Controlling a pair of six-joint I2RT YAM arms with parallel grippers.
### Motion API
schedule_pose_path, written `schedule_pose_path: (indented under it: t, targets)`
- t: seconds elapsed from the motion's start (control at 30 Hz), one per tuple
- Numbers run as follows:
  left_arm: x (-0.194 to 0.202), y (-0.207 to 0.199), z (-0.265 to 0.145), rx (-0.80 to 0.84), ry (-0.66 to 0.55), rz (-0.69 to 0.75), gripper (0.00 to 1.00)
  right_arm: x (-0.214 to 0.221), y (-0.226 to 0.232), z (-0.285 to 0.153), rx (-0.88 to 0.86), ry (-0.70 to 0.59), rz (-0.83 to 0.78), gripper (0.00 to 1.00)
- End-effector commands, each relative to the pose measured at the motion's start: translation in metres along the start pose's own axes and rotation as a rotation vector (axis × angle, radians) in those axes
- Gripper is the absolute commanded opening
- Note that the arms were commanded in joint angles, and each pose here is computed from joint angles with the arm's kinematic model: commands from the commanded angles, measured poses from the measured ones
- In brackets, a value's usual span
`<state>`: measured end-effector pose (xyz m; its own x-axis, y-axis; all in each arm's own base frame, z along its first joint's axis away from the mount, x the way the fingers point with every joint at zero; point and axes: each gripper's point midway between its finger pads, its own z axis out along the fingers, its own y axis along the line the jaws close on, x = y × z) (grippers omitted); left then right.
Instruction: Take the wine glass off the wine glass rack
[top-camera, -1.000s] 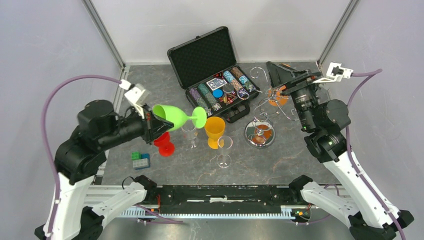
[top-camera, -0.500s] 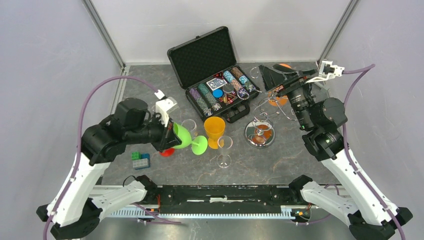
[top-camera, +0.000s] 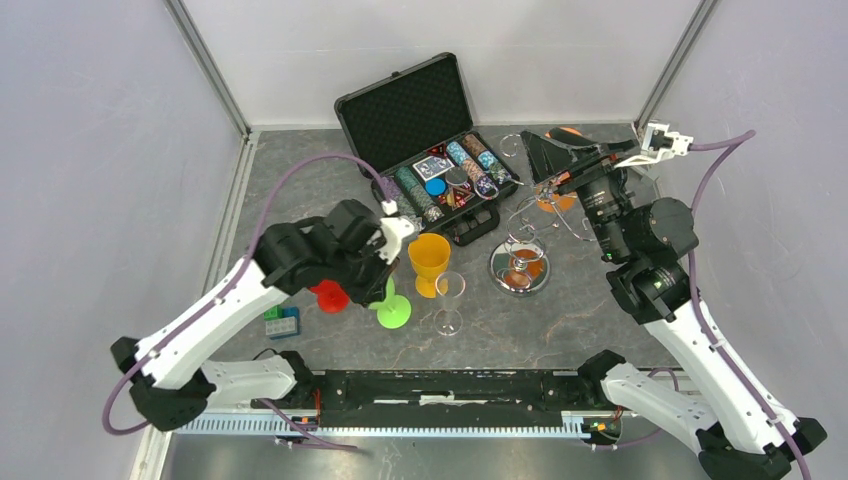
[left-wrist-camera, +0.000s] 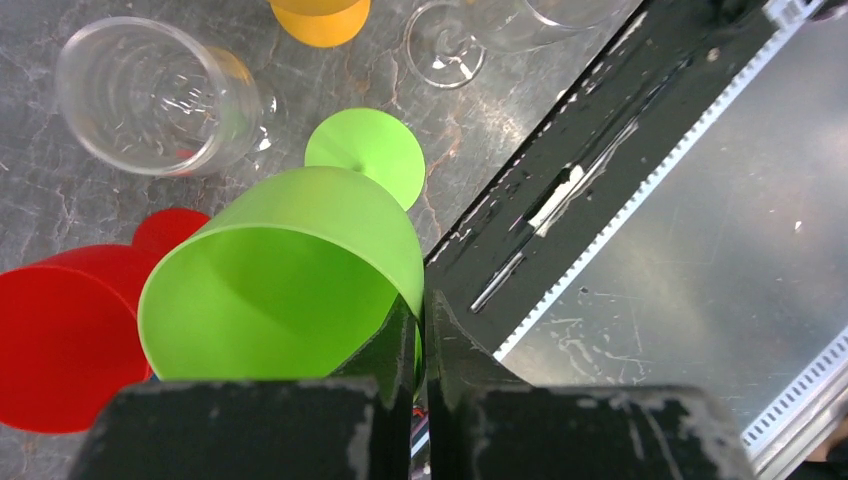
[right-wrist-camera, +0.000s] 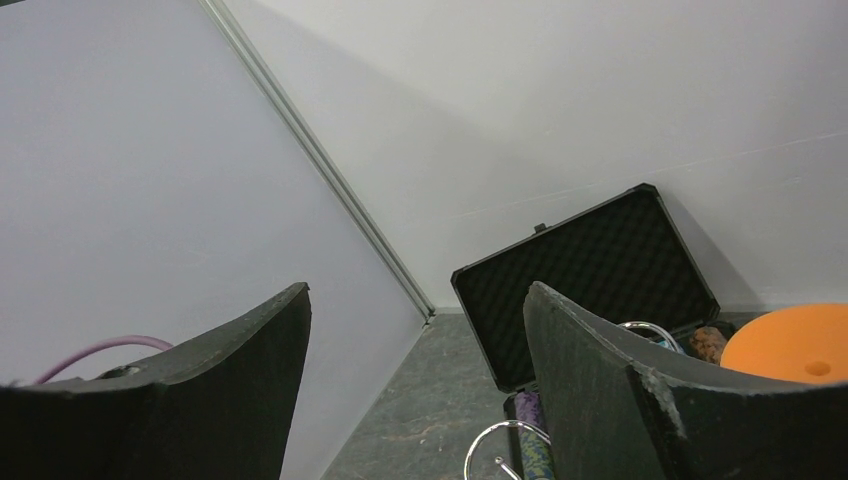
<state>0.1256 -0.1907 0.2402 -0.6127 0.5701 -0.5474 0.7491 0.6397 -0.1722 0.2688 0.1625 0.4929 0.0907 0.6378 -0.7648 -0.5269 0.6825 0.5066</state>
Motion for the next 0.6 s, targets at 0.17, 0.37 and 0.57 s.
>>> schedule_pose_path:
  t: [0.17, 0.37, 0.57]
  targets:
    - [-0.001, 0.004, 0.059, -0.039, 0.064, -0.007, 0.07, -0.005, 0.007, 0.009, -0.014, 0.006, -0.025, 0.81]
    - [0.005, -0.004, 0.070, 0.001, 0.075, 0.011, 0.12, -0.005, 0.001, 0.006, 0.011, -0.003, -0.028, 0.80]
    - [0.012, 0.000, 0.078, -0.028, 0.111, 0.023, 0.17, -0.006, 0.000, 0.005, 0.018, -0.008, -0.029, 0.80]
